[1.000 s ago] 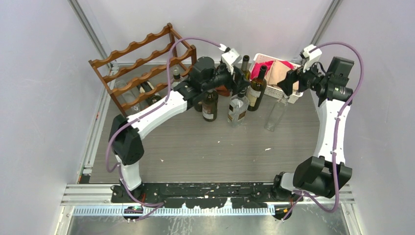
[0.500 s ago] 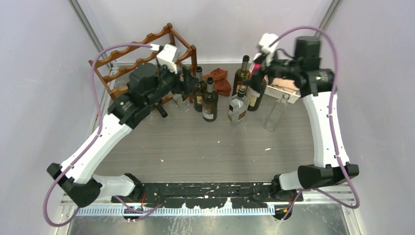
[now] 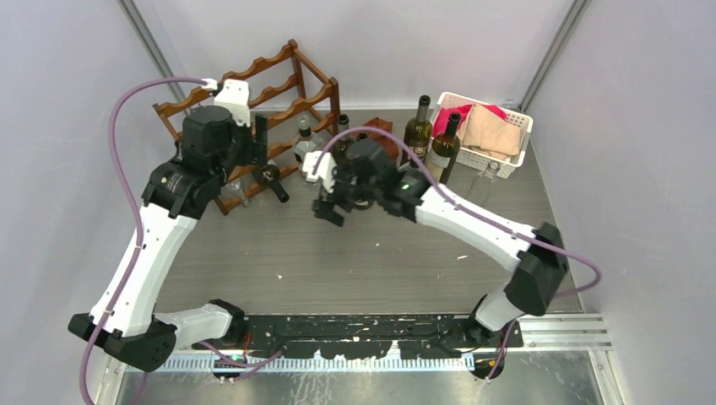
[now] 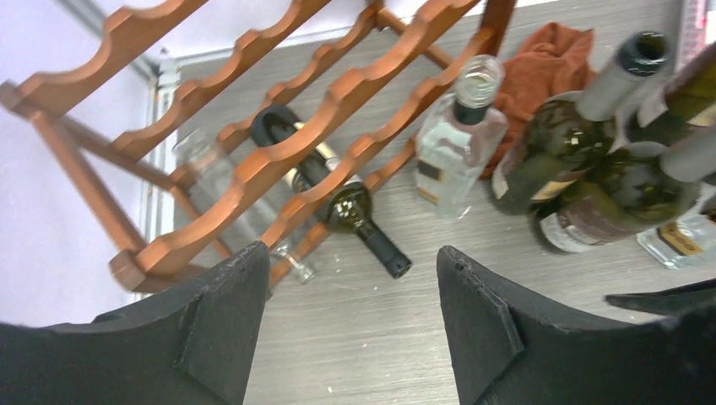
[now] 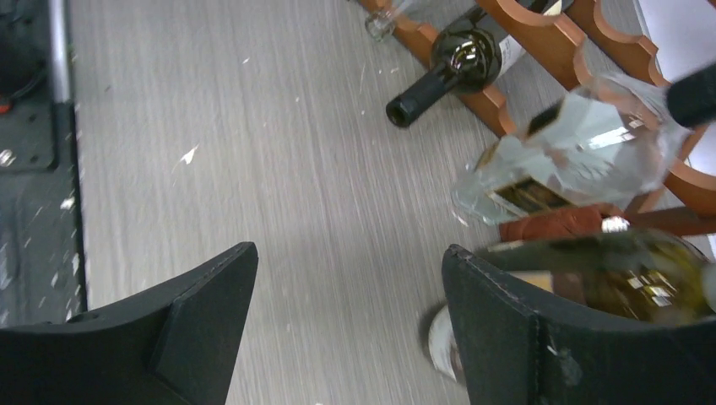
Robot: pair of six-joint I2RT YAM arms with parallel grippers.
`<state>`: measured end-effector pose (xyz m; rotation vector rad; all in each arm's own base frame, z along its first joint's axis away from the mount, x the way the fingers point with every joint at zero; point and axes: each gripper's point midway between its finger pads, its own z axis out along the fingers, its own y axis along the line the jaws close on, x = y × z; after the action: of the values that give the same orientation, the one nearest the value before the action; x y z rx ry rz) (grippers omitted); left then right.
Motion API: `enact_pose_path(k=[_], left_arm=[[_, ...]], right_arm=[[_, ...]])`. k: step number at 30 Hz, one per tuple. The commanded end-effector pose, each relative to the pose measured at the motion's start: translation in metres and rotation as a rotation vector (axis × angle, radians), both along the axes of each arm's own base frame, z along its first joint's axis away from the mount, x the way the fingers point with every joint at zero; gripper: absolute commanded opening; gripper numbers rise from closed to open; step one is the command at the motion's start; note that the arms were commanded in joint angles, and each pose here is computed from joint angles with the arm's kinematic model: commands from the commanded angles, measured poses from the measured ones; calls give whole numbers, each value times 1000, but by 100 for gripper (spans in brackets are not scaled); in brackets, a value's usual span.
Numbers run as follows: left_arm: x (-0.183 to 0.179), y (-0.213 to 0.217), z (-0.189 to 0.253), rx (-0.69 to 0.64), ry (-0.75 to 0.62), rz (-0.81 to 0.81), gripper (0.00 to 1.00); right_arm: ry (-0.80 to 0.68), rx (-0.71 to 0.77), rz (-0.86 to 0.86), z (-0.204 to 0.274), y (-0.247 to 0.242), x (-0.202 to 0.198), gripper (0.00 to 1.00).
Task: Put the wine bottle on the wine rack
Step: Adjust the wine bottle at the center of the board, then adjust the wine bottle in the wine rack.
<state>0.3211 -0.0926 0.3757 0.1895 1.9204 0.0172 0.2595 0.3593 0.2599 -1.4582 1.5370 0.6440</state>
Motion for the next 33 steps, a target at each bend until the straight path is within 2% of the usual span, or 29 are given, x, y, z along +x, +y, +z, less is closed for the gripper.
enact_pose_path(k=[1,7,11,16,23,27,33], left_arm=[[-7,30,14,-48,-22,67,72],[-7,59,3,-82,8,145,72],[-10,70,3,-123,-46,206,72],[-16,93,5,-100,-117,296,73],[-14,93,7,-155,-152,316,73],[-14,97,8,-142,-162,330,73],[-11,102,5,-126,-164,350,75]], right_arm=[[-138,264,-173,35,60,36,84],[-105,297,-245,-15,114,67,74],[-91,308,-328,-42,131,88,73],[-97,344,-440,-57,137,112,74],[-64,379,-478,-81,155,119,74],[-49,377,-473,-91,168,114,74],[-67,340,-568,-113,171,132,71]])
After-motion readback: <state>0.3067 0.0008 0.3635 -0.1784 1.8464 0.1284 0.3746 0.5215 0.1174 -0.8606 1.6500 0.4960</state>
